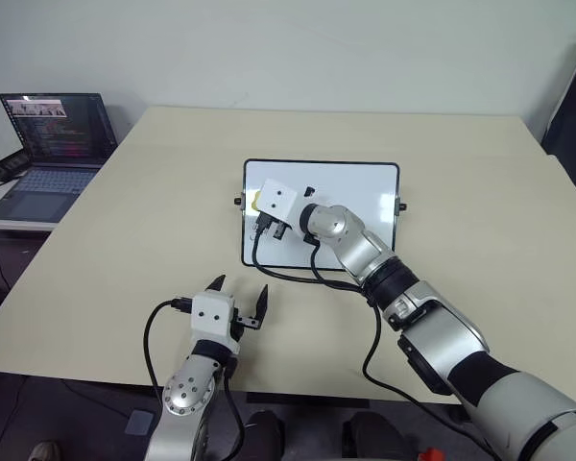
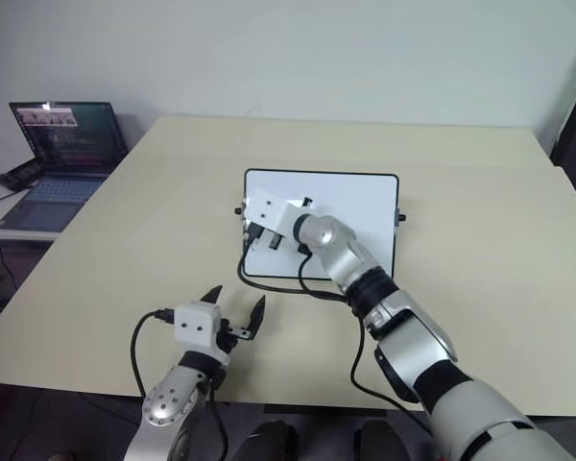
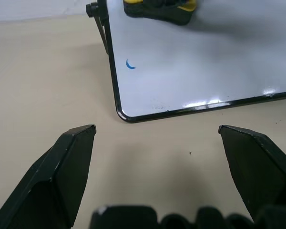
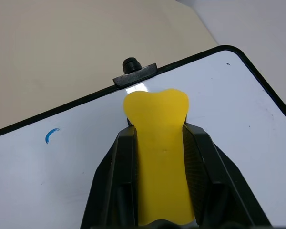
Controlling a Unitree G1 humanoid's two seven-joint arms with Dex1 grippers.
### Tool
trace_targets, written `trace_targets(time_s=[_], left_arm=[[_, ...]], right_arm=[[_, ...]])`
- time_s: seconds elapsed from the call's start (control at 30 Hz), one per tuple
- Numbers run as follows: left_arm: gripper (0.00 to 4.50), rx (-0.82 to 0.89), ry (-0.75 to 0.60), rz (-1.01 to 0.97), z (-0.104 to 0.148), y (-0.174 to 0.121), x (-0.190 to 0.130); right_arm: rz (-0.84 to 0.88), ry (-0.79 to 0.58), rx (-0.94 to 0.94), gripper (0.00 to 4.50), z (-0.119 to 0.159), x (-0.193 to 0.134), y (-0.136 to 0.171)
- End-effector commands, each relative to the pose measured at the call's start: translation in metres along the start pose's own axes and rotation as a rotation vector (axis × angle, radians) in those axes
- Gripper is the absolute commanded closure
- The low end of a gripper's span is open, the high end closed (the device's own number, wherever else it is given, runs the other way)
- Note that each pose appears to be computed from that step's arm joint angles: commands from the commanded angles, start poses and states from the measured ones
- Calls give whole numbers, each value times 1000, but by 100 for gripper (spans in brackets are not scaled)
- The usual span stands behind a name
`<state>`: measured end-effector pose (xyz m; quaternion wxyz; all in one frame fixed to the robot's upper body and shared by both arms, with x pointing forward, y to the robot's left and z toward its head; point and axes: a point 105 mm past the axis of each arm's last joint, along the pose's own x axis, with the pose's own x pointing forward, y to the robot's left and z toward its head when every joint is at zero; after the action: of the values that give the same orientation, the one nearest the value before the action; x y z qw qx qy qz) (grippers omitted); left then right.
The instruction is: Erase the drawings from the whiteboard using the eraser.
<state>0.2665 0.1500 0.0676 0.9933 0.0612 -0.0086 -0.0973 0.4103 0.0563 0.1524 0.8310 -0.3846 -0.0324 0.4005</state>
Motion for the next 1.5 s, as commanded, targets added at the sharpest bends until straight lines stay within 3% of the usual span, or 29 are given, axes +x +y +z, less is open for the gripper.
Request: trace_targets(time_s=[0.03,0.13,0.4,0.63,0.97,1.23,1.5], left_arm=[[0,15,-48,-1,10,1,2],[0,17,-48,1,10,2,2],[0,17,-47,4,11,0,0],[0,21,-55,10,14,2,2],[0,20,-62,3,16,-1,3],[0,20,-66,2,17,0,5],[0,18,-67,8,18,0,6]], right_arm=[[128,177,-12,349,-52,-7,27],[238,200,-46,349,-58,-11,49],[284,221,-28,349,-58,-12,53],[95,133,-25,349,-30,3,27],[23,139,-26,349,-35,3,17],[248,194,-91,349,-54,-6,61],[256,216,-84,349,-57,-10,56]])
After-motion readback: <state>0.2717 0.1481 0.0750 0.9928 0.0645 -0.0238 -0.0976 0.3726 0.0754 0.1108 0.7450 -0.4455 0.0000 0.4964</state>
